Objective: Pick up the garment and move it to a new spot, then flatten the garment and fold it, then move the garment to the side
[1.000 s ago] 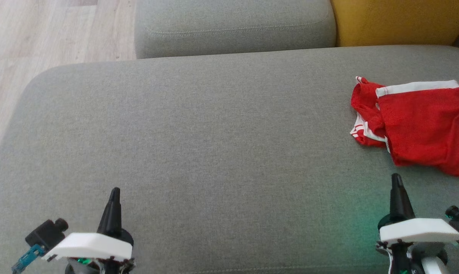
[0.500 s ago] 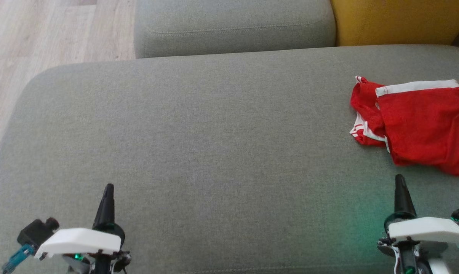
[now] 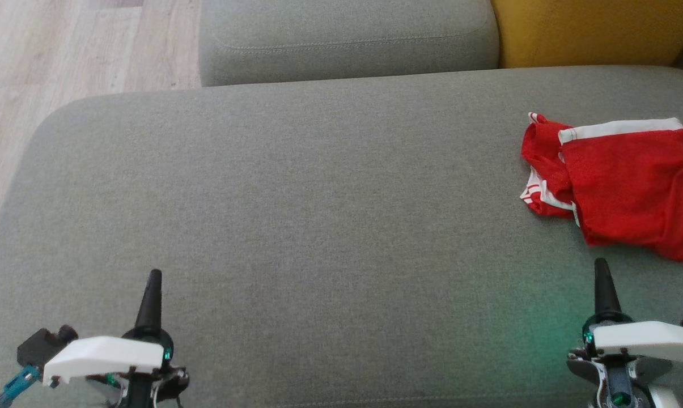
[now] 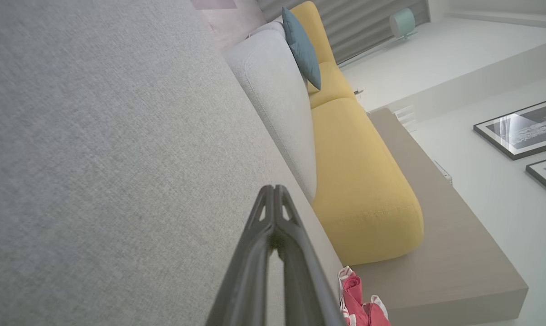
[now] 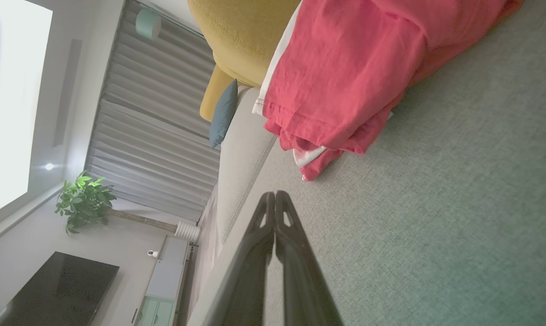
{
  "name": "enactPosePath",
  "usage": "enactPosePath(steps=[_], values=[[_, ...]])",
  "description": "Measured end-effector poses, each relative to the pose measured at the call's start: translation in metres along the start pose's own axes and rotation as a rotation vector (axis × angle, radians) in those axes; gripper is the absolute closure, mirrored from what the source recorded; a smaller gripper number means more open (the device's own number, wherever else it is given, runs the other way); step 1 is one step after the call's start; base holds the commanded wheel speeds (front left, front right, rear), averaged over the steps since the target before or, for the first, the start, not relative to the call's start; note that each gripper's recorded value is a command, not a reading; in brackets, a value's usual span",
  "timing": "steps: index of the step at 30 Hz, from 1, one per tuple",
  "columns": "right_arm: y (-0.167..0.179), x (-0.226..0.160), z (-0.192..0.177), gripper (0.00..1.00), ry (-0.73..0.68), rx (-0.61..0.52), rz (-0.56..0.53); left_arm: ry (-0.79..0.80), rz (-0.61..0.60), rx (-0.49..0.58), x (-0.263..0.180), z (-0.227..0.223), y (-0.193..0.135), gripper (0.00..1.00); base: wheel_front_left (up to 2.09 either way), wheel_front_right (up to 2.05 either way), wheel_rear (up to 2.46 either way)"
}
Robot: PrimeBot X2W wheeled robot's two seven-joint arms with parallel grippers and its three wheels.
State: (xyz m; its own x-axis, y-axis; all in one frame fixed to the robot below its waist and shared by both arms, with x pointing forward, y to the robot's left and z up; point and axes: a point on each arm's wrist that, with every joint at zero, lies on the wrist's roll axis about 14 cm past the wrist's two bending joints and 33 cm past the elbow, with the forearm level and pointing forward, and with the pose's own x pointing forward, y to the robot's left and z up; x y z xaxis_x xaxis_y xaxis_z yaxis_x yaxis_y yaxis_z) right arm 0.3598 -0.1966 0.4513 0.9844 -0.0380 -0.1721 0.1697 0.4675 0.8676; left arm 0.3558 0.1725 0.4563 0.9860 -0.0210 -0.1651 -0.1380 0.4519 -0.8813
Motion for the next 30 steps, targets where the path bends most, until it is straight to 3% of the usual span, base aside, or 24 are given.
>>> enactPosePath(steps=[30], values=[[0.008, 0.005, 0.011, 1.0, -0.003, 0.316, 0.029, -0.008, -0.035, -0.303, 0.01, 0.015, -0.008, 1.0, 0.0, 0.0, 0.0]])
